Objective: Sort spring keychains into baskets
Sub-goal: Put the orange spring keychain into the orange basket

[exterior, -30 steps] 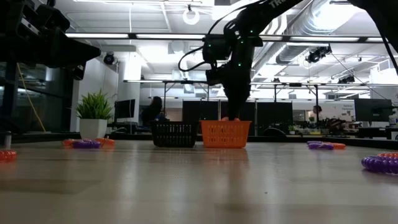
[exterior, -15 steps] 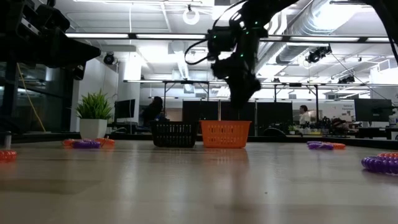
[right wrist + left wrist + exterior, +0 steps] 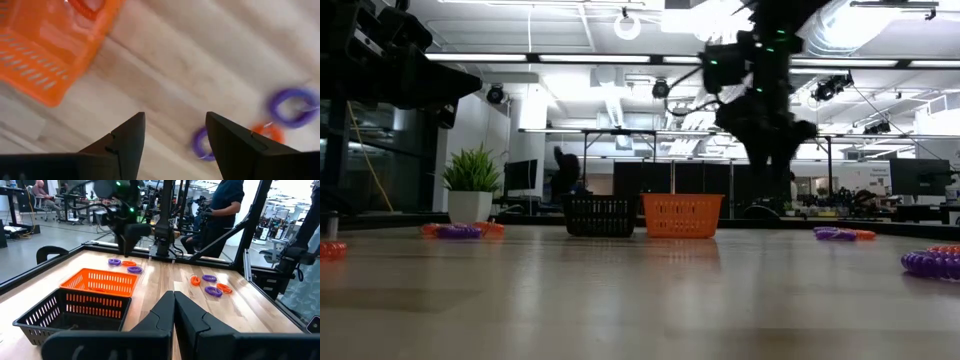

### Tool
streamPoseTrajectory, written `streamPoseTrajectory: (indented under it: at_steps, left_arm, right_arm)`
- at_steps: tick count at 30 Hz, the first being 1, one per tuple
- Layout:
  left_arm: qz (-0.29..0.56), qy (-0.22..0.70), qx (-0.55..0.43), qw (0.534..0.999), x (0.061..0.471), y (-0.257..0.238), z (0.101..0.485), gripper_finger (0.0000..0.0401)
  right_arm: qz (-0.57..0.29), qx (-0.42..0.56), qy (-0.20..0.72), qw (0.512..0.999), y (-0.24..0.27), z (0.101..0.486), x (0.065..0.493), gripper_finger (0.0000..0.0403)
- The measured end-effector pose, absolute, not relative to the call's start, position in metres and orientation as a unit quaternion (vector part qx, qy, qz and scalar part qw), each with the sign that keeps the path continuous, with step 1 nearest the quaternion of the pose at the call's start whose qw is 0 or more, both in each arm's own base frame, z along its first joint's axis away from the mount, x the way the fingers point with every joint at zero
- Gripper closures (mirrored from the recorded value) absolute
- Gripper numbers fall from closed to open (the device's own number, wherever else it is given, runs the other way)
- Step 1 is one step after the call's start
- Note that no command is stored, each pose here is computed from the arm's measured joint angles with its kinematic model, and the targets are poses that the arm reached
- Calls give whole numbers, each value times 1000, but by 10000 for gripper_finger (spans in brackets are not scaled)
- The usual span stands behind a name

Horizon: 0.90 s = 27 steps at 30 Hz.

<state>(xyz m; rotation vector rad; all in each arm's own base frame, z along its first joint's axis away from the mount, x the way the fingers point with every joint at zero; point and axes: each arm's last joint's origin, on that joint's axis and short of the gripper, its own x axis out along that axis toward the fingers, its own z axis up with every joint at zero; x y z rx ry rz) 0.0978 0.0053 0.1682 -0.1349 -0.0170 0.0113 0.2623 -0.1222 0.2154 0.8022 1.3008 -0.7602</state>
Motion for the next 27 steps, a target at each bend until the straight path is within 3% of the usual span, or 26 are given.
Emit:
streamPoseTrajectory:
  at_steps: [11,27]
  left_arm:
    - [6,-8,-67,998,98,5,168,400]
    - [6,-8,-67,998,98,5,168,400]
  right_arm:
    - [-443,414,528,595,-114,185,198,209]
    - [-466,464,507,558,-124,145,169,215]
